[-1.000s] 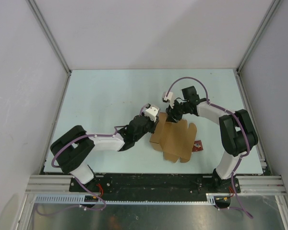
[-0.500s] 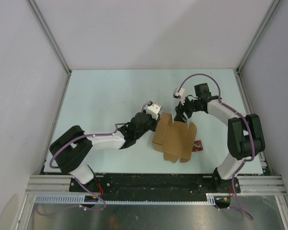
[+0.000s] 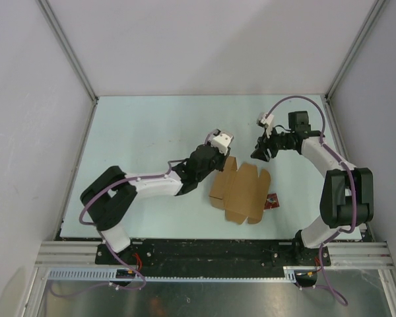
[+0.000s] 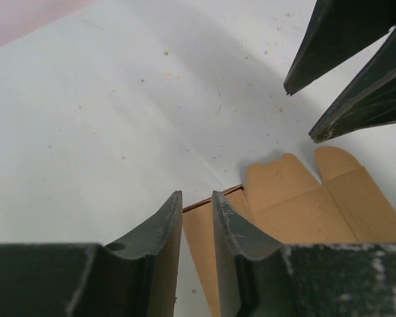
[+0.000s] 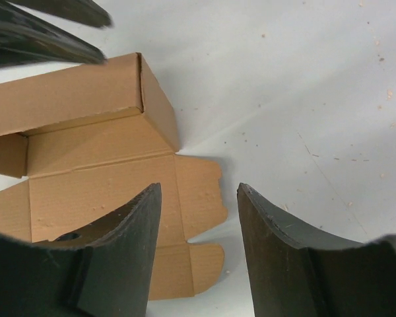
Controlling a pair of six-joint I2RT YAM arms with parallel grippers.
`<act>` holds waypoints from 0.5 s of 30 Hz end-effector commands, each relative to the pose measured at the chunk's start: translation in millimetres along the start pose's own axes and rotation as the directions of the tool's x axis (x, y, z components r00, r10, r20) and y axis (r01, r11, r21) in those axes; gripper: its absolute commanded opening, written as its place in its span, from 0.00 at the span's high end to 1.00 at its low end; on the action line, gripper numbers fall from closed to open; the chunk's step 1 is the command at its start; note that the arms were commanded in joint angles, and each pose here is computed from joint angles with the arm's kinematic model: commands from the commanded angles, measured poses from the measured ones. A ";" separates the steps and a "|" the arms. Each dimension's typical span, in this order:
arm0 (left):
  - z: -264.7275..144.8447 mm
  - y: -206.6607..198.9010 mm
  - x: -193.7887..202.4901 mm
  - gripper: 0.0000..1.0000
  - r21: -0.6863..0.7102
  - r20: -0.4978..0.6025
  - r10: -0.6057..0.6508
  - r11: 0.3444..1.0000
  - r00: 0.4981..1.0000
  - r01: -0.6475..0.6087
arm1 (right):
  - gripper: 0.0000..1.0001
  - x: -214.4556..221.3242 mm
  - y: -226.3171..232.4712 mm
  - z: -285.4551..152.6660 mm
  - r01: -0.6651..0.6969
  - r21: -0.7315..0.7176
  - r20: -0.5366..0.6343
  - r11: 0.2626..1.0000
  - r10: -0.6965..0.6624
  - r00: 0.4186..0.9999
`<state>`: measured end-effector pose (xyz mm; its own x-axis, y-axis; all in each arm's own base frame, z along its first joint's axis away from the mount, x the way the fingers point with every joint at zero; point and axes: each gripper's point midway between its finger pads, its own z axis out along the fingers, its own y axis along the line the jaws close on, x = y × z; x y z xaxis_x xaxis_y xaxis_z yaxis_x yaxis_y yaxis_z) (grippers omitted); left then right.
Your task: Fold the paper box
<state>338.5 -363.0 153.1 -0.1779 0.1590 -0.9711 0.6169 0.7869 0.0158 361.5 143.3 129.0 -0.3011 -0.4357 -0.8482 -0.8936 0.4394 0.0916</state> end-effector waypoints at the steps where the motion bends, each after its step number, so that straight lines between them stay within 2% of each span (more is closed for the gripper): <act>1: 16.8 -6.6 10.9 0.70 0.018 -0.039 0.048 0.999 0.998 -0.048 | 0.46 -26.3 6.8 -11.4 0.033 -0.019 0.062 0.999 -0.032 0.998; 15: 32.4 -22.6 38.5 0.71 0.058 -0.099 0.054 0.997 0.994 -0.048 | 0.47 -22.8 4.9 -14.7 0.026 -0.023 0.065 0.999 -0.024 0.998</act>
<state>345.3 -383.1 111.6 -0.2276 0.2358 -0.9448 0.6378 0.7693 0.0384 356.8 142.1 132.4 -0.3129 -0.4118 -0.8559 -0.8950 0.4294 0.1207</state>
